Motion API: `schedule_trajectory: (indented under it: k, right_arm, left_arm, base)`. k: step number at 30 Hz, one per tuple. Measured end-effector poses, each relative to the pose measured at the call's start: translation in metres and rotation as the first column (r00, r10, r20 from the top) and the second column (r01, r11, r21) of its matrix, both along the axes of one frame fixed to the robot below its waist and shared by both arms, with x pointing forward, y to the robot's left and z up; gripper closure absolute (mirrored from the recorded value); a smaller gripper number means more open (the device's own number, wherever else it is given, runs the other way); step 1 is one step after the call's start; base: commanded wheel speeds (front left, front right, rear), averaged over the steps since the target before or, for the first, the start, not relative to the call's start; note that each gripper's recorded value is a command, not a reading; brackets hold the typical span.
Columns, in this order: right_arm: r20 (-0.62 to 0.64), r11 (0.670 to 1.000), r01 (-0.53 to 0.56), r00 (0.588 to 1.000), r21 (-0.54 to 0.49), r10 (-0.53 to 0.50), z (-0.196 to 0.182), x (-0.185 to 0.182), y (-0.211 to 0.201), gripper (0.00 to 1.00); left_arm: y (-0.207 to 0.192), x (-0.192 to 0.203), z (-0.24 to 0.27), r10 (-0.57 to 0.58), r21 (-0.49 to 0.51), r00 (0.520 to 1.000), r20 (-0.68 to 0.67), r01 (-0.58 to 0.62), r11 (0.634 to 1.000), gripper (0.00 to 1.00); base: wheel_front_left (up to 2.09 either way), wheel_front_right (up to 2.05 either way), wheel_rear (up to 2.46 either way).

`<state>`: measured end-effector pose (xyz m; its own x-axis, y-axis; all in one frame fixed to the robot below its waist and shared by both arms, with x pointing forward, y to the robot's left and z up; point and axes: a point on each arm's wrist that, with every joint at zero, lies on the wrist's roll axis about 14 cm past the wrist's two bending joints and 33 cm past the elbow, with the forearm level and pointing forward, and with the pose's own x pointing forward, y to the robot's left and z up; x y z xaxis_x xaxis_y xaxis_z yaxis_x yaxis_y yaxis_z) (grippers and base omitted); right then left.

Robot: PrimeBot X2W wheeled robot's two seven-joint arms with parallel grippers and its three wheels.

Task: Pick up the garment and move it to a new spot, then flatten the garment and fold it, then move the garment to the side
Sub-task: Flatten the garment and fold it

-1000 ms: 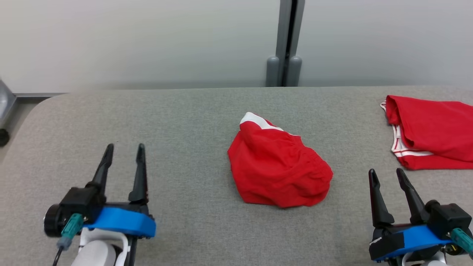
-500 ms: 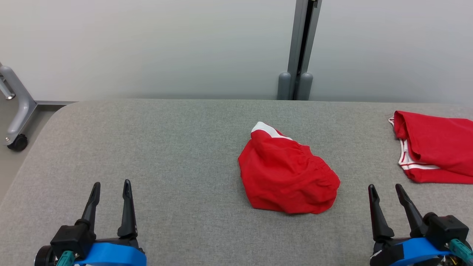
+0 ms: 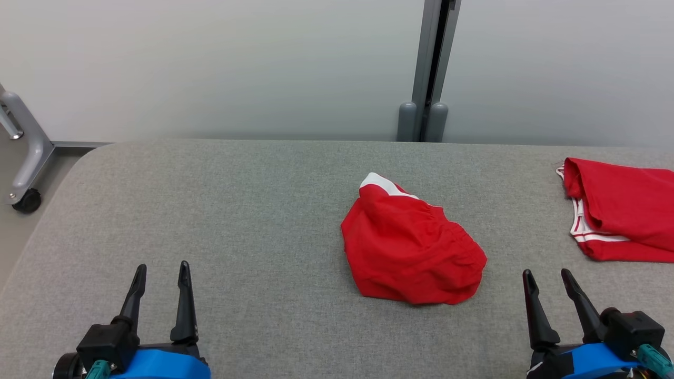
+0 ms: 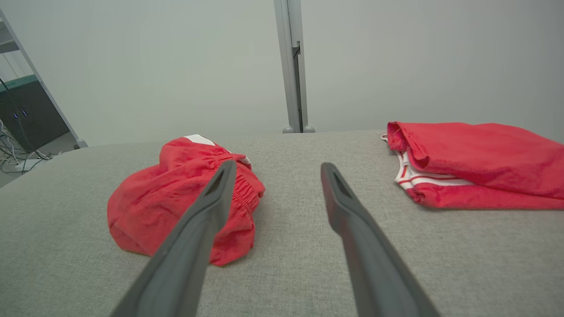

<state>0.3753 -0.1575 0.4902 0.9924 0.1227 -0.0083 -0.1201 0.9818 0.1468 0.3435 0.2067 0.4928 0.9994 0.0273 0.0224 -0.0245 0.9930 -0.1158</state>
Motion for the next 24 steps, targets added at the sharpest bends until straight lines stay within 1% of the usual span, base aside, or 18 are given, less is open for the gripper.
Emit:
schedule_trajectory:
  k: [6, 12, 15, 18, 24]
  right_arm:
    - [-0.012, 1.000, -0.012, 1.000, -0.004, 0.012, -0.004, 0.002, 0.004, 0.00]
    - [0.001, 0.996, -0.081, 0.997, -0.026, 0.081, 0.004, 0.020, 0.027, 0.00]
    - [-0.015, 0.994, -0.107, 0.994, -0.040, 0.106, 0.001, 0.030, 0.037, 0.00]
    - [-0.065, 0.991, -0.123, 0.991, -0.052, 0.119, -0.016, 0.037, 0.042, 0.00]
    - [-0.191, 0.987, -0.150, 0.972, -0.057, 0.137, -0.061, 0.042, 0.050, 0.00]
  left_arm:
    - [-0.001, 0.001, -0.002, 0.001, -0.002, 1.000, -0.004, -0.001, 1.000, 0.00]
    - [-0.001, 0.003, -0.004, -0.002, -0.006, 1.000, -0.008, 0.002, 1.000, 0.00]
    - [-0.001, 0.005, -0.004, -0.002, -0.005, 1.000, -0.008, 0.001, 1.000, 0.00]
    - [0.000, 0.008, -0.002, 0.005, -0.012, 1.000, -0.001, -0.005, 1.000, 0.00]
    - [0.001, 0.013, -0.003, 0.015, -0.022, 1.000, -0.005, -0.016, 1.000, 0.00]
  base:
    - [0.00, 0.00, 0.00]
    - [0.00, 0.00, 0.00]
    - [0.00, 0.00, 0.00]
    - [0.00, 0.00, 0.00]
    - [0.00, 0.00, 0.00]
